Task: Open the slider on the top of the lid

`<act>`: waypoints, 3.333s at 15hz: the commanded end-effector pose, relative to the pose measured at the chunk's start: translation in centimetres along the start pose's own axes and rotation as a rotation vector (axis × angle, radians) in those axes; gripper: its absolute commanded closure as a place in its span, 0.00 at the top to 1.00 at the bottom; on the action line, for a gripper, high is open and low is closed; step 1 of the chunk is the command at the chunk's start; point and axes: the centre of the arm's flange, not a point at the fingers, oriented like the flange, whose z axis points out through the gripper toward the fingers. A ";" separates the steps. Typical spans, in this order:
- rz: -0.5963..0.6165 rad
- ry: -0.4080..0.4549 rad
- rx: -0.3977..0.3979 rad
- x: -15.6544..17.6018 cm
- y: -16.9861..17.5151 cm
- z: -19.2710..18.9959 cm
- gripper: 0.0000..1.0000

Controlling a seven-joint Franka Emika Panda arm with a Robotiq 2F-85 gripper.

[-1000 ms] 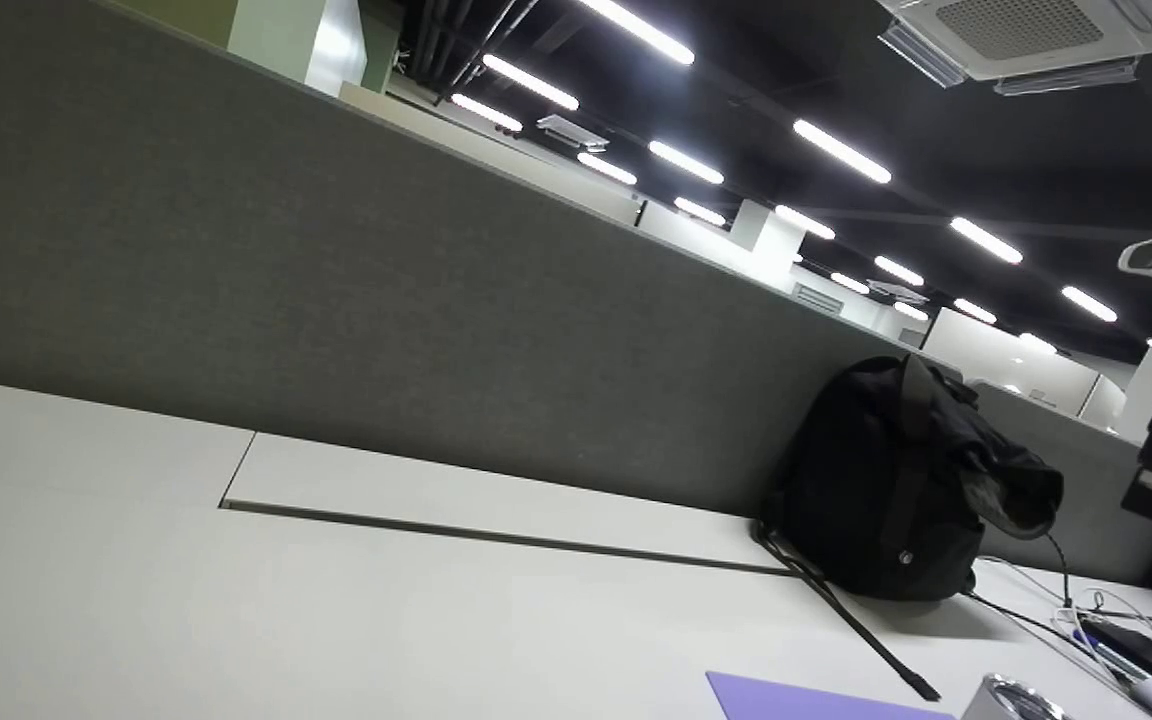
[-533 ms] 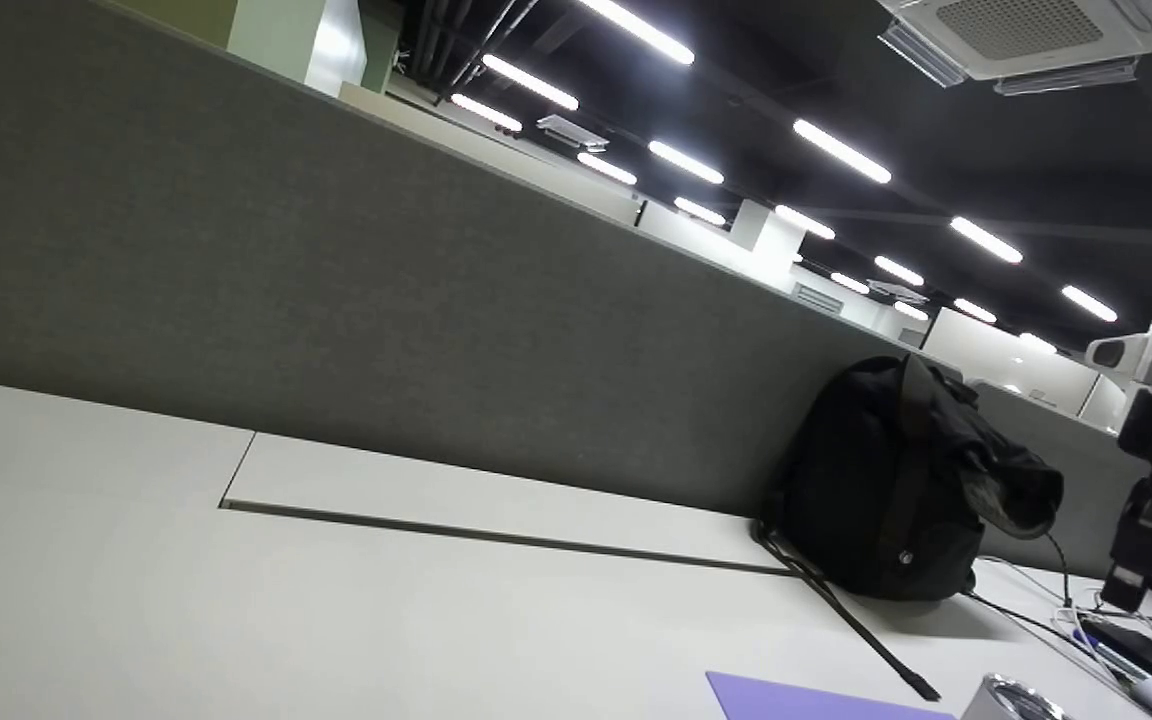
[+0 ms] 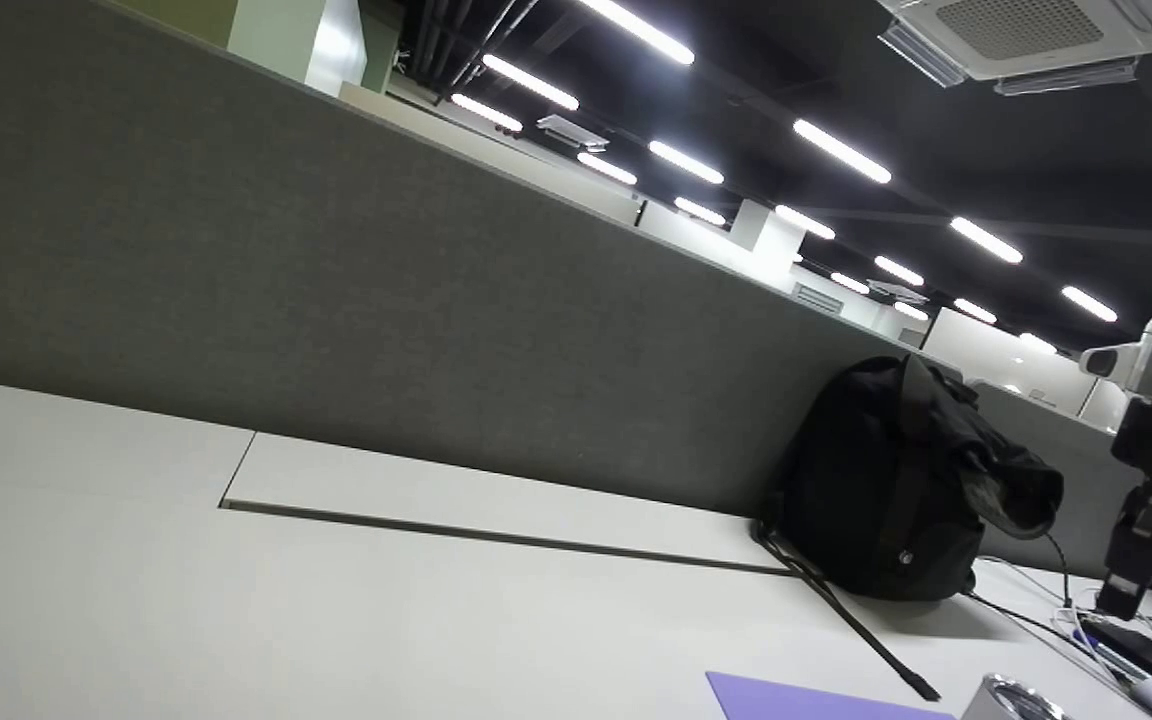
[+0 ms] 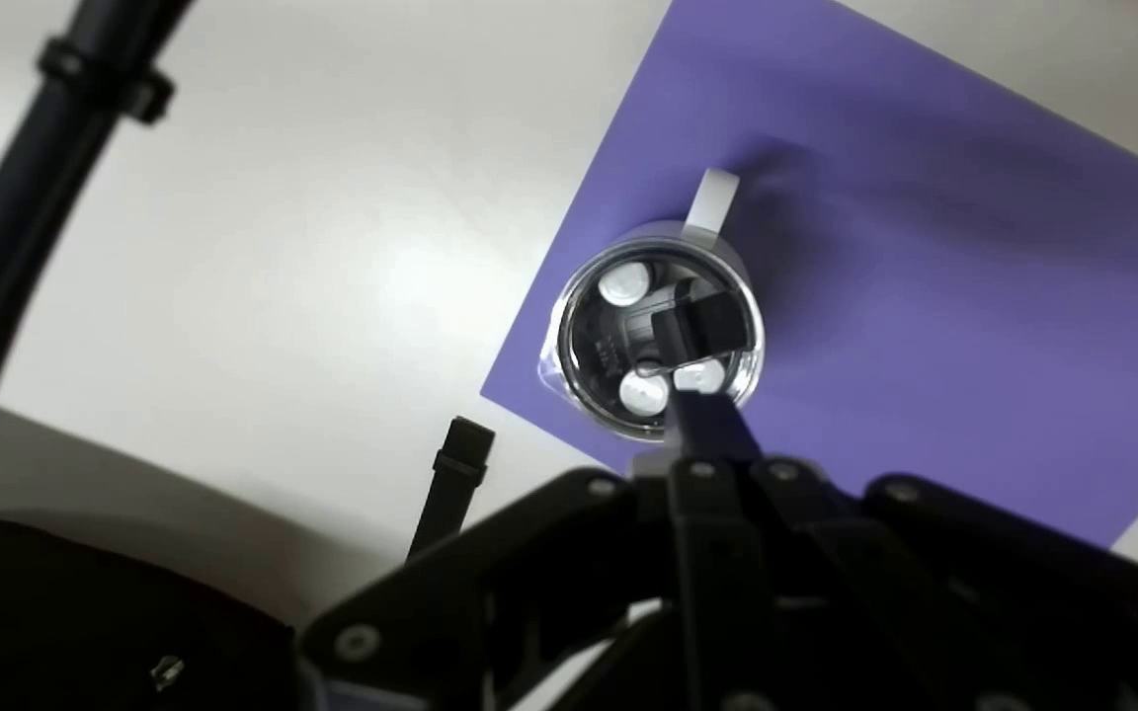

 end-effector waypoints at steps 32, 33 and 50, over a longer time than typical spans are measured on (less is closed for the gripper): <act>-0.009 0.059 0.001 0.1 0.1 13.3 0.00; -0.015 0.058 -0.009 0.1 0.3 13.4 0.00; 0.058 0.033 0.087 0.6 1.1 9.9 0.00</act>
